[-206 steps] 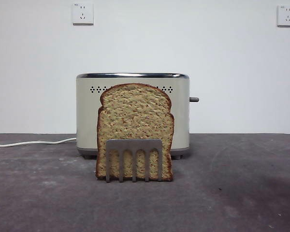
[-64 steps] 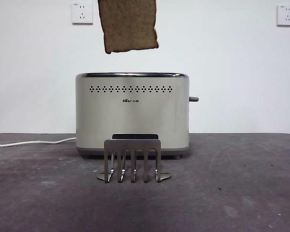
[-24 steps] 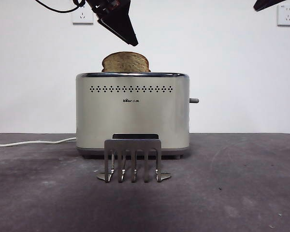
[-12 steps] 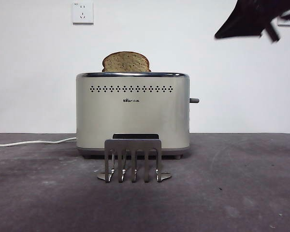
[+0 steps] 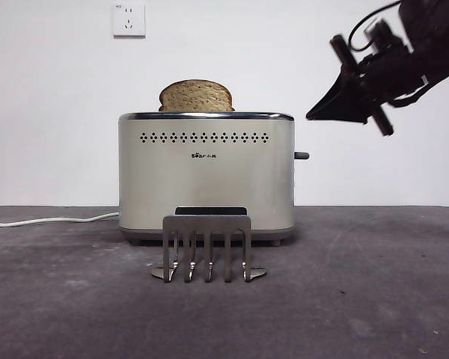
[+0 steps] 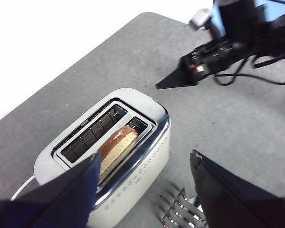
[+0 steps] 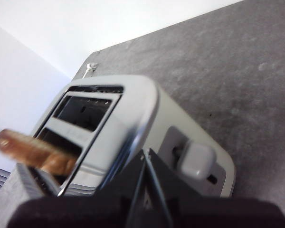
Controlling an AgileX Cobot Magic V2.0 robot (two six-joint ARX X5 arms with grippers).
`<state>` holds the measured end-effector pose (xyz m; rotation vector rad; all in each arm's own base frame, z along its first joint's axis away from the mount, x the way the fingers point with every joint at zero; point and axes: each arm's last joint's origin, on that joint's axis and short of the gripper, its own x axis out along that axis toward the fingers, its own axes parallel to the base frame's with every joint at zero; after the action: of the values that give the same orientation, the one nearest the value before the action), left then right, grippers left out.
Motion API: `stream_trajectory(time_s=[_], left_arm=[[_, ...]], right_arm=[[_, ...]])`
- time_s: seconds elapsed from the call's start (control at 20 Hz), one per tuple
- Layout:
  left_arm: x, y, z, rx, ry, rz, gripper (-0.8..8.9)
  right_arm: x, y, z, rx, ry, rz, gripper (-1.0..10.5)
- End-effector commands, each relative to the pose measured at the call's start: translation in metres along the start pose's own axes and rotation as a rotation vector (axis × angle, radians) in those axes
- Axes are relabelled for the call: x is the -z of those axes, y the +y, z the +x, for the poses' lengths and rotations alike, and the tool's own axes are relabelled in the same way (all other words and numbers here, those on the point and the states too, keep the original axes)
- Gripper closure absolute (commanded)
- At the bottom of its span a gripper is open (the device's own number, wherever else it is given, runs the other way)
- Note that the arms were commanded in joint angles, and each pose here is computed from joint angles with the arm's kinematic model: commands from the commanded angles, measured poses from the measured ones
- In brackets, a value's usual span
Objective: Pick up a slice of bread from the rack,put the bread on the toaster,press the button
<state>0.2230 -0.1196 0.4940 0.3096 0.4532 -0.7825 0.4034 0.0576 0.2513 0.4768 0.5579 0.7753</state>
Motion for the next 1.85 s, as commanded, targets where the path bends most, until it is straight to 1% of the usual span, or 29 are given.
stream_trajectory(time_s=[0.05, 0.2, 0.3, 0.4, 0.7, 0.95, 1.05, 1.15, 1.3, 1.35, 1.85], left_arm=[[0.002, -0.003, -0.005, 0.009, 0.01, -0.023, 4.91], [0.004, -0.005, -0.01, 0.013, 0.021, -0.026, 4.91], [0.005, -0.005, -0.011, 0.015, 0.028, -0.028, 4.91], [0.005, -0.005, -0.011, 0.016, 0.032, -0.029, 4.96], [0.005, -0.005, -0.011, 0.015, 0.029, -0.028, 4.98], [0.006, -0.005, -0.011, 0.015, 0.032, -0.029, 4.98], [0.005, -0.005, -0.011, 0.015, 0.032, -0.029, 4.98], [0.005, -0.005, -0.011, 0.015, 0.032, -0.029, 4.99], [0.006, -0.006, -0.011, 0.016, 0.033, -0.029, 4.99], [0.006, -0.006, -0.011, 0.016, 0.036, -0.03, 4.98], [0.006, -0.006, -0.011, 0.016, 0.036, -0.03, 4.99]], right_arm=[[-0.002, -0.008, 0.01, -0.007, 0.003, 0.031, 9.6], [0.0, -0.014, 0.018, -0.006, 0.013, 0.039, 9.6], [0.003, -0.018, 0.023, -0.001, 0.024, 0.046, 9.6], [0.008, -0.023, 0.028, 0.023, 0.032, 0.05, 9.6], [0.021, -0.035, 0.039, 0.033, 0.068, 0.063, 9.6], [0.033, -0.045, 0.047, 0.069, 0.107, 0.076, 9.6], [0.042, -0.048, 0.051, 0.115, 0.147, 0.069, 9.6], [0.051, -0.054, 0.053, 0.137, 0.192, 0.069, 9.6], [0.063, -0.065, 0.058, 0.19, 0.239, 0.107, 9.6], [0.066, -0.067, 0.059, 0.198, 0.249, 0.101, 9.6], [0.069, -0.067, 0.06, 0.199, 0.267, 0.105, 9.6]])
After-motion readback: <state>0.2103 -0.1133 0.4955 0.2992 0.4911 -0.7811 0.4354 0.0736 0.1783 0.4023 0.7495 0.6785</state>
